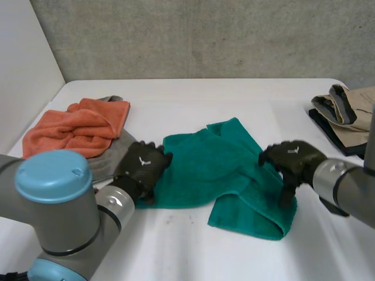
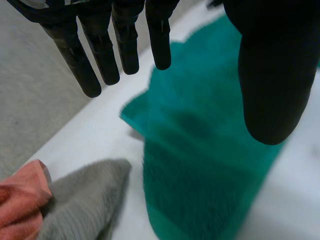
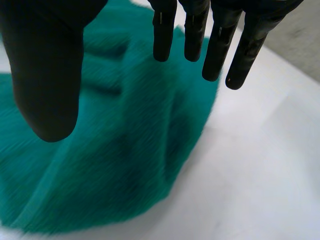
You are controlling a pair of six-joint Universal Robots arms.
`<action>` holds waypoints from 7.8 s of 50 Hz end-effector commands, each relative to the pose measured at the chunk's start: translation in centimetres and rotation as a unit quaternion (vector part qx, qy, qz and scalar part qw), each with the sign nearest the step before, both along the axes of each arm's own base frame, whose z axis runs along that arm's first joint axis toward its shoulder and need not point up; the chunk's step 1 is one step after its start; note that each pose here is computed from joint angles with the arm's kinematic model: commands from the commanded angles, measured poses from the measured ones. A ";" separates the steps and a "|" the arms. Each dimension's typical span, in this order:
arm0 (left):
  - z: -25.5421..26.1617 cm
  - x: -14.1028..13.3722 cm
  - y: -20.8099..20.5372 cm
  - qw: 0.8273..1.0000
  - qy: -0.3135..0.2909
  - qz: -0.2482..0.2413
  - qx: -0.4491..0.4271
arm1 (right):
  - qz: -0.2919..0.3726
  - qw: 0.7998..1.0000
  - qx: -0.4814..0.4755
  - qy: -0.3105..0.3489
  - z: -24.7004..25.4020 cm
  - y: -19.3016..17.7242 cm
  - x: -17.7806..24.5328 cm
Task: Fold the laundry.
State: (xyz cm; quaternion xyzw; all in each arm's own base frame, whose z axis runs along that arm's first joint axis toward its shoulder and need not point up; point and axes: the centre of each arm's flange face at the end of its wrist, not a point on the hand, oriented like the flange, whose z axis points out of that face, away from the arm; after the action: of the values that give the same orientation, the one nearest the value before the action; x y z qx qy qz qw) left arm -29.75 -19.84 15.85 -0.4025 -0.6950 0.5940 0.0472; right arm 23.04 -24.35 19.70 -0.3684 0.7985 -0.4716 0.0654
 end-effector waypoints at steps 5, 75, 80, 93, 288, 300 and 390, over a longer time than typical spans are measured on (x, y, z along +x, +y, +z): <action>-2.0 -0.1 -1.4 0.997 -0.067 -0.011 -0.028 | 0.037 0.999 -0.005 -0.007 -2.8 2.9 -0.4; -3.1 0.5 -2.2 0.997 -0.070 -0.003 -0.017 | 0.012 0.999 -0.029 -0.008 -4.3 2.1 -1.7; -3.4 1.3 -3.1 0.997 -0.072 0.011 -0.011 | 0.012 0.999 -0.028 -0.008 -4.3 2.2 -1.7; -4.0 1.1 -4.4 0.997 -0.070 0.007 -0.009 | 0.013 1.000 -0.026 -0.008 -4.4 2.2 -1.7; 17.5 -0.9 -2.8 0.948 0.196 0.012 -0.251 | -0.073 0.938 -0.010 -0.338 -1.9 -1.9 5.8; 18.6 0.0 -2.4 0.944 0.208 0.019 -0.255 | -0.129 0.947 -0.060 -0.288 -5.6 -5.1 6.5; 18.4 1.0 -19.1 0.885 0.062 0.141 -0.439 | -0.067 0.793 -0.600 0.084 14.2 -16.2 -0.3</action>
State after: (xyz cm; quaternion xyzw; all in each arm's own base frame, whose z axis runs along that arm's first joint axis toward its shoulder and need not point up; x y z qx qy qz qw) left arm -28.47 -39.20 38.81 -0.1984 -0.3513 0.8949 -0.1906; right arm 22.04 -41.00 38.62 -0.2732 0.3060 -0.8621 -0.2975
